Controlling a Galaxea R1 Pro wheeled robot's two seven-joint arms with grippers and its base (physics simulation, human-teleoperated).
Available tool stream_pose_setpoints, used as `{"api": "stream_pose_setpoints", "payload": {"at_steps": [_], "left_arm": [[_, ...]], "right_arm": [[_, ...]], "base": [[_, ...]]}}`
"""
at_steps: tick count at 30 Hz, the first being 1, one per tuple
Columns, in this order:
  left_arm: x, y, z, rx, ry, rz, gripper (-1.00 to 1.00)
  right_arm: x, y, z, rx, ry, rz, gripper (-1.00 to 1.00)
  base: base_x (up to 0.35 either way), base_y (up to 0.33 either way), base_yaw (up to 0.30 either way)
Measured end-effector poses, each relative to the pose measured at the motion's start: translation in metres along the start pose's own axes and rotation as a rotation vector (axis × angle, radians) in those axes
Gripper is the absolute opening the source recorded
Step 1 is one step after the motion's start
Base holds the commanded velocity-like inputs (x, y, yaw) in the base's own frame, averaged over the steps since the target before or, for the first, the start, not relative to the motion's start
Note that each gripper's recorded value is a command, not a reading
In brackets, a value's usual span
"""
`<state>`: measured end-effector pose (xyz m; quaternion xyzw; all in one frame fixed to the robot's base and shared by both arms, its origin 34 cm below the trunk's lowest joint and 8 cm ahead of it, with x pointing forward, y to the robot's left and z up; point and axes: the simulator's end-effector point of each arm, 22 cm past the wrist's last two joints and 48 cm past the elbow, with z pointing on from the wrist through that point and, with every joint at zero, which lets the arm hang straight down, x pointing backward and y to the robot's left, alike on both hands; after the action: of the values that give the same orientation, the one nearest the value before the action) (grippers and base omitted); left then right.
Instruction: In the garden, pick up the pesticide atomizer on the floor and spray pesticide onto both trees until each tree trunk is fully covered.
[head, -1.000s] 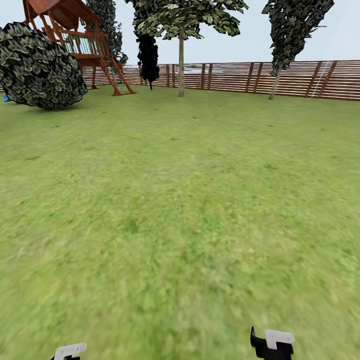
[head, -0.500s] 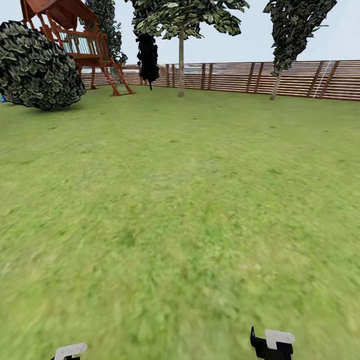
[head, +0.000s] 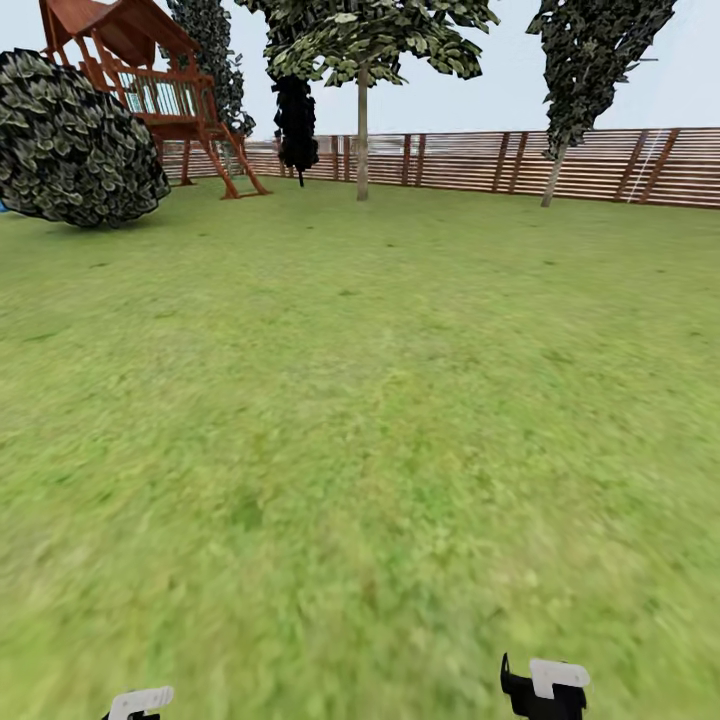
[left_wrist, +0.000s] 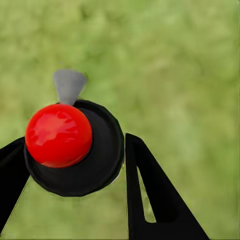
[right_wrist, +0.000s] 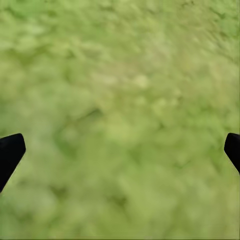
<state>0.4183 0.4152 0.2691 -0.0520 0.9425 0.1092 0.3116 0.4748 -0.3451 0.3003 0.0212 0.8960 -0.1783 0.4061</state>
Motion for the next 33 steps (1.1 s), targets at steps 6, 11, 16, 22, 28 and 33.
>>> {"api": "stream_pose_setpoints", "payload": {"at_steps": [6, 11, 16, 22, 28, 33], "left_arm": [[-0.0011, -0.0003, -0.0001, 0.001, -0.002, -0.001, -1.00], [-0.0012, -0.0001, -0.0001, 0.000, -0.002, -0.001, -1.00], [-0.0011, -0.0004, -0.0002, 0.001, -0.002, 0.000, -1.00], [-0.0011, -0.0003, -0.0002, 0.001, -0.002, -0.001, -1.00], [-0.0011, -0.0003, -0.0001, 0.001, -0.002, 0.000, -1.00], [-0.0011, -0.0003, -0.0002, 0.001, -0.002, 0.000, -1.00]], "right_arm": [[-0.0012, -0.0002, 0.0000, 0.000, -0.003, 0.001, 1.00], [-0.0012, -0.0002, 0.0000, 0.000, -0.002, 0.001, 1.00], [-0.0011, -0.0002, 0.0000, 0.000, -0.002, 0.001, 1.00], [-0.0012, -0.0002, 0.0000, 0.000, -0.002, 0.001, 1.00], [-0.0011, -0.0002, 0.0000, 0.000, -0.002, 0.001, 1.00], [-0.0011, -0.0002, 0.0000, 0.000, -0.002, 0.001, 1.00]], "base": [[0.338, 0.000, 0.000], [0.338, 0.000, 0.000], [0.338, 0.000, 0.000], [0.338, 0.000, 0.000], [0.338, 0.000, 0.000], [0.338, 0.000, 0.000]]}}
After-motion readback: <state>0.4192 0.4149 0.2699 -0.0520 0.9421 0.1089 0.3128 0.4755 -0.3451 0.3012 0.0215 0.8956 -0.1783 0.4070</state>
